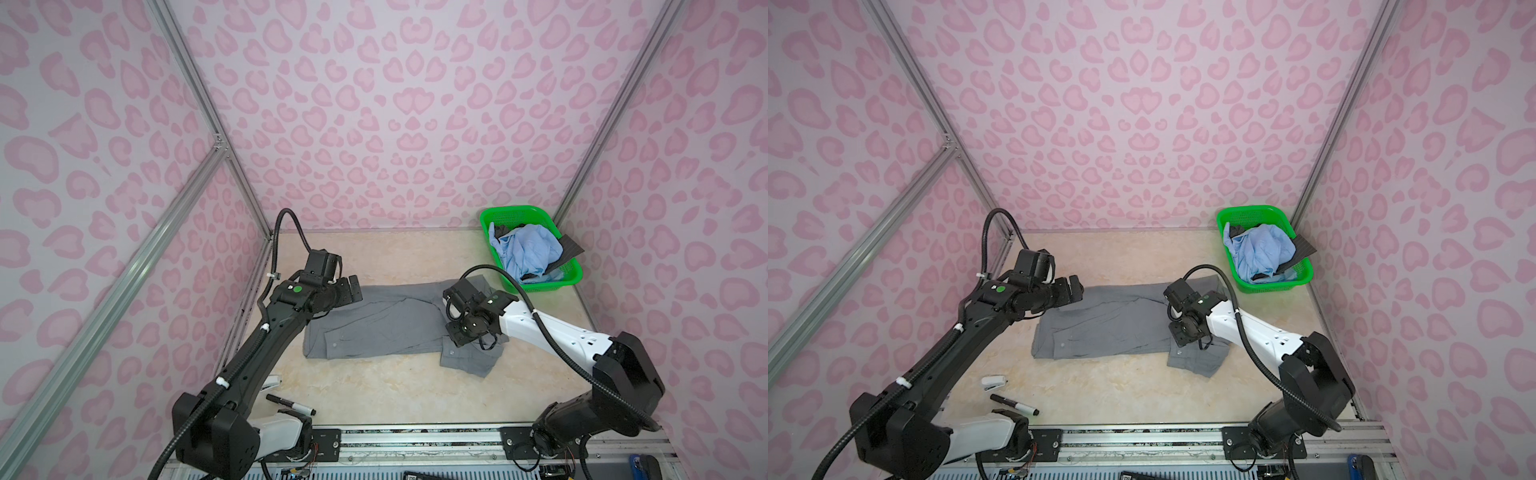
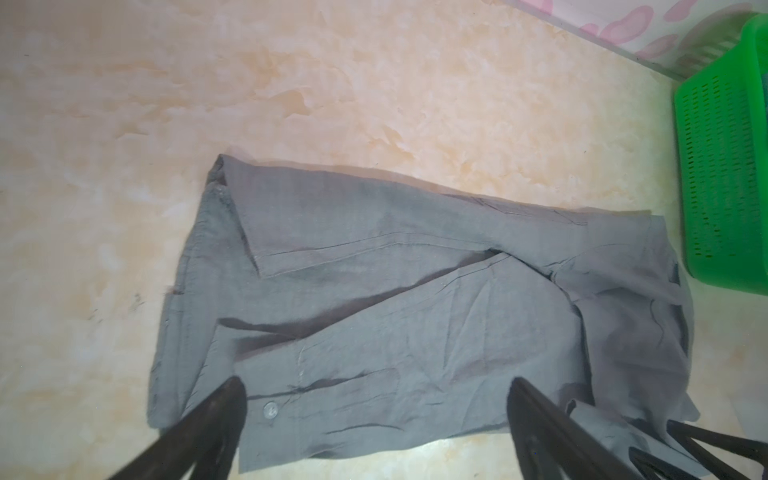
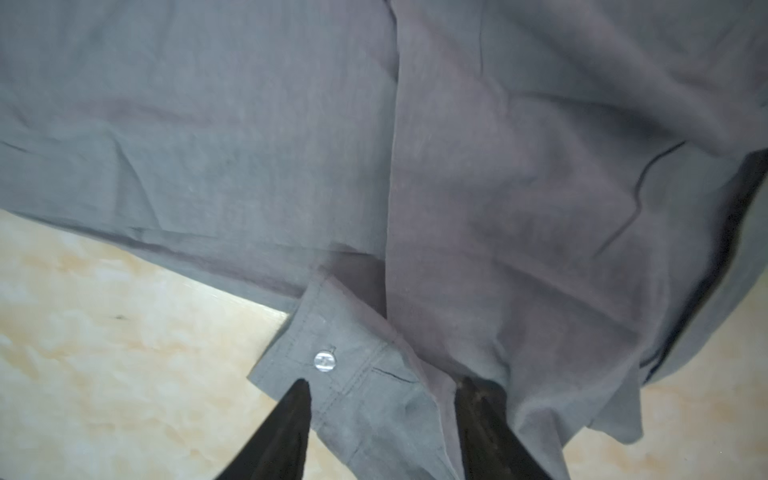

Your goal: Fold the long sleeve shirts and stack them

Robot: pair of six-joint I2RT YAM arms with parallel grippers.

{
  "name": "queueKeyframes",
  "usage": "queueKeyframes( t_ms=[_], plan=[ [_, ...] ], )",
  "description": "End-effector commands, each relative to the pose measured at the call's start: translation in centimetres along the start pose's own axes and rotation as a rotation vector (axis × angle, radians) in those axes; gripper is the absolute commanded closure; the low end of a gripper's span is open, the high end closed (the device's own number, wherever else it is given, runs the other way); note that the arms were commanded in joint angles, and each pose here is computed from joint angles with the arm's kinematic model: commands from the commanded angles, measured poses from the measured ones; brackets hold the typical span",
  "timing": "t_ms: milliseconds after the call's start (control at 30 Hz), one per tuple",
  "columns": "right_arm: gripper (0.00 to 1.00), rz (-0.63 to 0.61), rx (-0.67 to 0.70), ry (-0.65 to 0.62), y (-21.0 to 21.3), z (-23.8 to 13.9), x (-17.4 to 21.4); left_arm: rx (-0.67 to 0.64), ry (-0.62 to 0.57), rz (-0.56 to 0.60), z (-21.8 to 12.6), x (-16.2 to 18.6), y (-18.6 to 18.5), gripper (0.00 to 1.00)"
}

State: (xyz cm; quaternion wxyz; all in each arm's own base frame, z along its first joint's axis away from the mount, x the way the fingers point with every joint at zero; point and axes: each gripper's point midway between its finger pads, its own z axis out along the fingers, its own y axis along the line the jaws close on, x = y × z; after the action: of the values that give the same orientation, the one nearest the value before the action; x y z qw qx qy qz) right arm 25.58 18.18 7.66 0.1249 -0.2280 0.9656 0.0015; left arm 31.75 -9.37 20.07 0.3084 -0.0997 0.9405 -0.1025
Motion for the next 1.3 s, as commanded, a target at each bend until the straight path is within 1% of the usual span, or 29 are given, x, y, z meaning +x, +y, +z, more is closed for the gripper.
queueKeyframes(
  t_ms=[0, 167, 233, 333, 467, 500, 600, 700, 833, 933, 1133, 1200, 1267],
  plan=[
    [0.43, -0.066, 0.050, 0.073, -0.6, 1.1, 1.3, -0.073, -0.066, 0.032, -1.1, 0.3, 2.2, 0.00],
    [0.46, -0.101, 0.108, 0.133, -1.4, 2.9, 1.6, -0.110, -0.142, 0.047, -2.1, 0.8, 3.9, 0.01],
    [0.48, -0.109, 0.100, 0.153, -1.2, 3.6, 1.7, -0.117, -0.149, 0.050, -2.2, 1.0, 4.1, 0.01],
    [0.63, -0.112, 0.086, 0.172, -0.9, 4.0, 2.0, -0.129, -0.158, 0.051, -2.2, 1.1, 4.5, 0.01],
    [0.95, -0.113, 0.062, 0.155, -0.6, 3.5, 1.7, -0.140, -0.171, 0.050, -2.4, 1.0, 4.7, 0.01],
    [1.00, -0.113, 0.057, 0.144, -0.5, 3.2, 1.4, -0.141, -0.174, 0.050, -2.4, 0.9, 4.7, 0.01],
    [1.00, -0.117, 0.029, 0.102, 0.0, 2.0, 0.5, -0.147, -0.180, 0.048, -2.5, 0.7, 4.8, 0.01],
    [1.00, -0.124, -0.040, 0.024, 1.2, -0.6, -1.1, -0.159, -0.198, 0.041, -2.9, 0.5, 5.1, 0.01],
    [1.00, -0.144, -0.180, -0.148, 3.5, -5.8, -4.5, -0.193, -0.257, 0.016, -4.0, -0.1, 5.9, 0.01],
    [1.00, -0.182, -0.288, -0.251, 5.5, -9.3, -7.1, -0.220, -0.314, -0.011, -5.1, -0.6, 6.7, 0.01],
    [1.00, -0.266, -0.443, -0.421, 9.6, -14.0, -13.1, -0.300, -0.419, -0.071, -7.4, -1.4, 8.7, 0.01],
    [1.00, -0.293, -0.489, -0.431, 11.0, -14.3, -14.8, -0.321, -0.442, -0.082, -8.0, -1.4, 9.2, 0.01],
    [1.00, -0.321, -0.519, -0.411, 12.1, -14.3, -16.1, -0.335, -0.453, -0.087, -8.2, -1.5, 9.5, 0.01]
  ],
)
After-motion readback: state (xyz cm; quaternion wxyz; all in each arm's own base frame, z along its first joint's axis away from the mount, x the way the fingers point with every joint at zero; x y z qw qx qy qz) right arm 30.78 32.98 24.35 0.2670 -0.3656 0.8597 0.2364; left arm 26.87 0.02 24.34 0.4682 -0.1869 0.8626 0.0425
